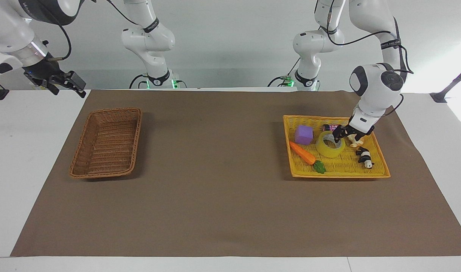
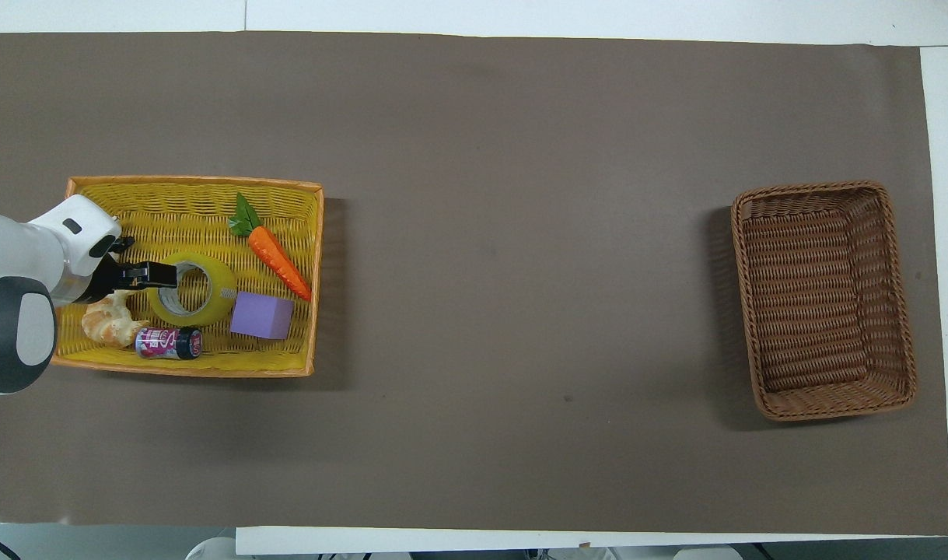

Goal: Move tape to another basket

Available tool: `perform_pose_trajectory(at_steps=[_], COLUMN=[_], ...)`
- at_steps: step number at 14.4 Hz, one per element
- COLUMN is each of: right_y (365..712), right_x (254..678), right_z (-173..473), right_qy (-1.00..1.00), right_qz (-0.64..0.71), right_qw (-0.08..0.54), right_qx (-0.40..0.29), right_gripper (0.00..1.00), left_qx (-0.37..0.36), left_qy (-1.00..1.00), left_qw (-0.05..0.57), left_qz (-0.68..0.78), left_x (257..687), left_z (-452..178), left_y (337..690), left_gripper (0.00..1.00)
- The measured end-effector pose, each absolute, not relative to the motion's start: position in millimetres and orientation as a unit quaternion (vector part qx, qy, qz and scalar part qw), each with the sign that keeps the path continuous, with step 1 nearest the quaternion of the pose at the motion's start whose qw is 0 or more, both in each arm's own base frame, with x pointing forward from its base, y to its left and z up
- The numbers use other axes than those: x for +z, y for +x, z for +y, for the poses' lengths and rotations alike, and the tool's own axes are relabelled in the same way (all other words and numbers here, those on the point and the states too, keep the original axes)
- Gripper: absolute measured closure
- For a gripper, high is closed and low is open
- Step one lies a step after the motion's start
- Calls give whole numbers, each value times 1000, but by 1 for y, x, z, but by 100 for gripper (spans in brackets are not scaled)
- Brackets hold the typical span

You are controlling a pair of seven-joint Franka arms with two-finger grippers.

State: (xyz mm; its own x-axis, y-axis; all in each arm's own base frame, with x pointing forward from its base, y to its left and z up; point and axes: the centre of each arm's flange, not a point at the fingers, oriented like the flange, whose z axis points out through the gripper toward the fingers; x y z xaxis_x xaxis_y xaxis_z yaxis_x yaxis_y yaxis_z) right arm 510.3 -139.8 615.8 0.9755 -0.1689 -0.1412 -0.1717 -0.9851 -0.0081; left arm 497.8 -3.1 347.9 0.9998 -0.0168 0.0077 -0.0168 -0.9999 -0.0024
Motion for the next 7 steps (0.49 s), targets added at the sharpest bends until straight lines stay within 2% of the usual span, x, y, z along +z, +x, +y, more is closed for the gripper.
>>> perform_pose_trajectory(at_steps=[7], right_y=[510], right_x=[616], right_z=[-140], right_qy=[-994], right_qz=[86], right_qw=[10], right_qx=[70], right_gripper=[0], left_qx=[-6], left_qy=[-1000], left_qw=[1], left_qz=[12], left_x=[334], left_z=[-5], left_y=[491], left_gripper=[0])
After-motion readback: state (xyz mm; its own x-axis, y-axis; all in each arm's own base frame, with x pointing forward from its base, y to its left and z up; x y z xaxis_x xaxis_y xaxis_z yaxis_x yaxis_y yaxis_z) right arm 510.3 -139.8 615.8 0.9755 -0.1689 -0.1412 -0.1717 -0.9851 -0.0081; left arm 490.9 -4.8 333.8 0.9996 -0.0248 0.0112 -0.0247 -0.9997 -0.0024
